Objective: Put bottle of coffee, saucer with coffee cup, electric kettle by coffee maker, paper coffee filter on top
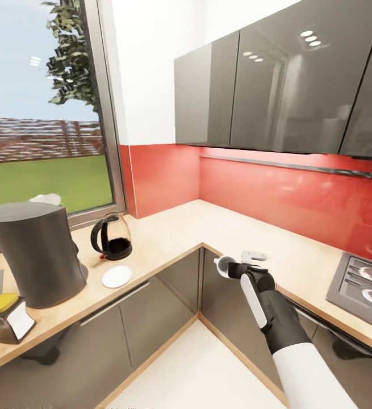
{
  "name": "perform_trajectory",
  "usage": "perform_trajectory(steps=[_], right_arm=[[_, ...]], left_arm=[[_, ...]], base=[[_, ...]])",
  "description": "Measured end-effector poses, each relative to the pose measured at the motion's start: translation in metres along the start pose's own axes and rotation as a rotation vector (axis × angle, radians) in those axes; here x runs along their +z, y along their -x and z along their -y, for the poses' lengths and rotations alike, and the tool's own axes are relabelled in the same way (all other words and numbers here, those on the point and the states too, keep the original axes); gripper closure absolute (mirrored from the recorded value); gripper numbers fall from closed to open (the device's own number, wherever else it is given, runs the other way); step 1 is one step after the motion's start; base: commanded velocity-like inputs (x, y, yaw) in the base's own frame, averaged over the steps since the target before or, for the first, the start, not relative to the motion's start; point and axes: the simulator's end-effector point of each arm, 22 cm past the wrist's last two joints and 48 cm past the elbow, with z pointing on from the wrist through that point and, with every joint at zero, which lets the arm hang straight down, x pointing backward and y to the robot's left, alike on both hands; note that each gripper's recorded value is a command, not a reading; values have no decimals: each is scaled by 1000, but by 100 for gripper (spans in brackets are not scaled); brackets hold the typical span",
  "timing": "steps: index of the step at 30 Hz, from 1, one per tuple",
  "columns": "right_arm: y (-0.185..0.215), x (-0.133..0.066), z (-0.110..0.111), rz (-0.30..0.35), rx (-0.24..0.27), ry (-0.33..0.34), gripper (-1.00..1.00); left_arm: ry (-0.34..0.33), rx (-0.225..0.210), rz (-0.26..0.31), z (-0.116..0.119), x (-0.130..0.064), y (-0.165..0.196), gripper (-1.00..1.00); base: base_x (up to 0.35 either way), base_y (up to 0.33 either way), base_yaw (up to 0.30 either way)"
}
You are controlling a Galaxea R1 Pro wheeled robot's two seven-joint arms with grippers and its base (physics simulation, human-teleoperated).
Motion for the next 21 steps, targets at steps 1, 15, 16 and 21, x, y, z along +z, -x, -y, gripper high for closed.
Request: perform_trajectory(steps=[1, 15, 16, 21], right_arm=[[0, 0, 0, 0, 0, 0, 100], [0, 0, 0, 0, 0, 0, 100], [0, 0, 0, 0, 0, 0, 100], [0, 0, 0, 0, 0, 0, 100]], left_arm=[[0, 1, 0, 0, 0, 0, -100], [-1, 6, -1, 1, 0, 0, -100], [-1, 5, -1, 1, 0, 0, -100], [-1, 6, -1, 1, 0, 0, -100]], base=[[7, -3, 272], [1, 0, 272], [0, 0, 272], [0, 0, 272]])
